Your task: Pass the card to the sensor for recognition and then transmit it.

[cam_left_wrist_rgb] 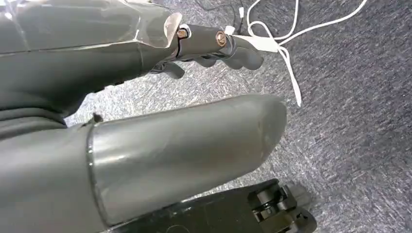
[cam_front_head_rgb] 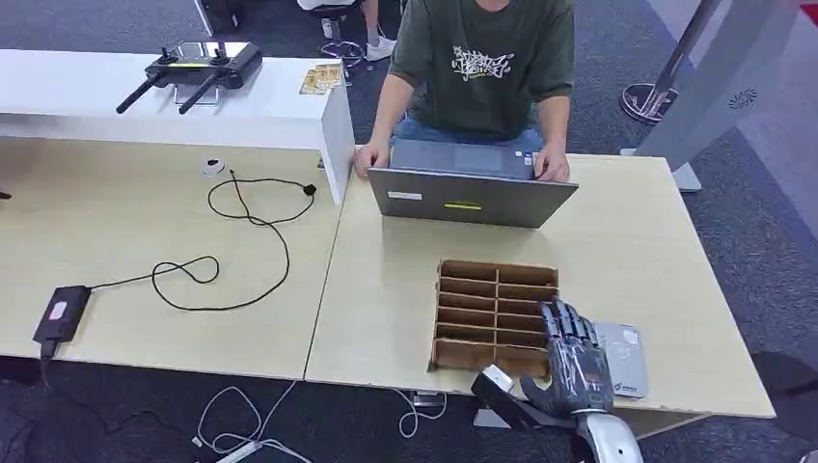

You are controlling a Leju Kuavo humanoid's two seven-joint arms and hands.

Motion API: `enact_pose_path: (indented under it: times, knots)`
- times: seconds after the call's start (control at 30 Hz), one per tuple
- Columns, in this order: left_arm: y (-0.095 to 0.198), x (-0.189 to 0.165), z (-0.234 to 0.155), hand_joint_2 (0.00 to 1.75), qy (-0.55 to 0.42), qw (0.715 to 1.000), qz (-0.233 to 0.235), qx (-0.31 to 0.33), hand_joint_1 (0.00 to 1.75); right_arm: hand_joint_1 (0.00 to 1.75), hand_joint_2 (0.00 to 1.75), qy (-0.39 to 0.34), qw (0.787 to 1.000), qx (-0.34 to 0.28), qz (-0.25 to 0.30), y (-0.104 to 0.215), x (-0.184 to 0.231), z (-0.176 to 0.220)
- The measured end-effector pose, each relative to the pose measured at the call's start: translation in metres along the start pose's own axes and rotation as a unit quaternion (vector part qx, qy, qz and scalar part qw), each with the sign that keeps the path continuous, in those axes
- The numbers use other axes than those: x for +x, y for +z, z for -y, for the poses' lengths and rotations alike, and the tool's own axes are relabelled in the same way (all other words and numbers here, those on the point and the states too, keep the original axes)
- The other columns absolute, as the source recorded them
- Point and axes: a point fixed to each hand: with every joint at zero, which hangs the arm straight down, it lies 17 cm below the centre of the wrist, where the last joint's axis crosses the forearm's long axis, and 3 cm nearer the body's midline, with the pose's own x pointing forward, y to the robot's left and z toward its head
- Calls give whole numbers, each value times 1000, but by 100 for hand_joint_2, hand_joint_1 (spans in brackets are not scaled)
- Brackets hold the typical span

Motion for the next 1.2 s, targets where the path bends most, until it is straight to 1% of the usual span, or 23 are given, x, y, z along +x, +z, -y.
enact_pose_path:
  times: [0.33,1.2]
  knots:
    - [1,-2,3,0,5,1000,-4,-4,0,0,175,-1,1000,3,-1,2,1,-2]
    - [0,2,0,0,3,1000,3,-1,0,0,175,-2,1000,6,-2,4,0,-5]
